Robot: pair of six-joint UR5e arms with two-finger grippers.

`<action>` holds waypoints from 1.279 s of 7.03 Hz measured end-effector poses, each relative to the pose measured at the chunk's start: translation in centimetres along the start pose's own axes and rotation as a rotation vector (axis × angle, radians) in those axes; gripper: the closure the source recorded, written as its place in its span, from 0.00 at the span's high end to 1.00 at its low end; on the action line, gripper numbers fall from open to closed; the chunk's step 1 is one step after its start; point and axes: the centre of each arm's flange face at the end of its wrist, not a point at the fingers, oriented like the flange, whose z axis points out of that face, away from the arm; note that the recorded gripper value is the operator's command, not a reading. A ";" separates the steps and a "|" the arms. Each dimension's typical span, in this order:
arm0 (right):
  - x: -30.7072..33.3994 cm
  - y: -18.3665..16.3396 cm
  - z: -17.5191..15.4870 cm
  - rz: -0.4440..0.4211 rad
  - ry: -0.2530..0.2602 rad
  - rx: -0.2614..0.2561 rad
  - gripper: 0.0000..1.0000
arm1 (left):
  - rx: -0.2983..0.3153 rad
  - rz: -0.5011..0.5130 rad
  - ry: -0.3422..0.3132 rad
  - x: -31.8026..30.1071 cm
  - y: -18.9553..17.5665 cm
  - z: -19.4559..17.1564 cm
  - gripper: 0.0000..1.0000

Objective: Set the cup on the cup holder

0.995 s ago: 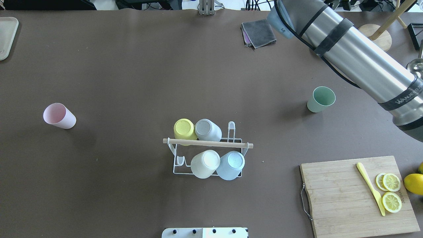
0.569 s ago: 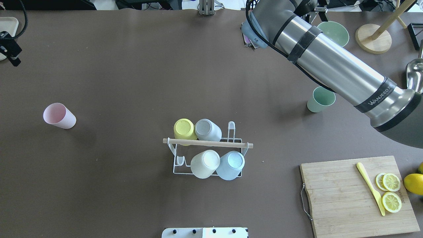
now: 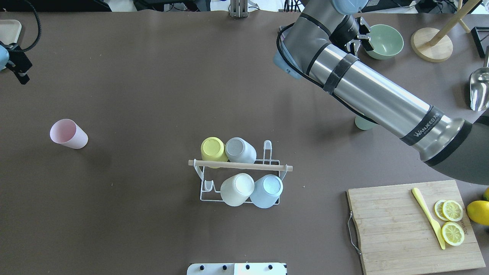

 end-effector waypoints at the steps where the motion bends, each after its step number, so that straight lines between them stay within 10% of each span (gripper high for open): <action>1: -0.7 -0.6 0.7 -0.020 -0.002 -0.011 1.00 | -0.052 0.025 -0.008 2.2 -1.0 2.4 0.98; 9: -5.1 -4.9 5.1 -0.106 0.030 0.001 1.00 | -0.344 0.024 -0.022 4.8 -11.3 14.3 0.98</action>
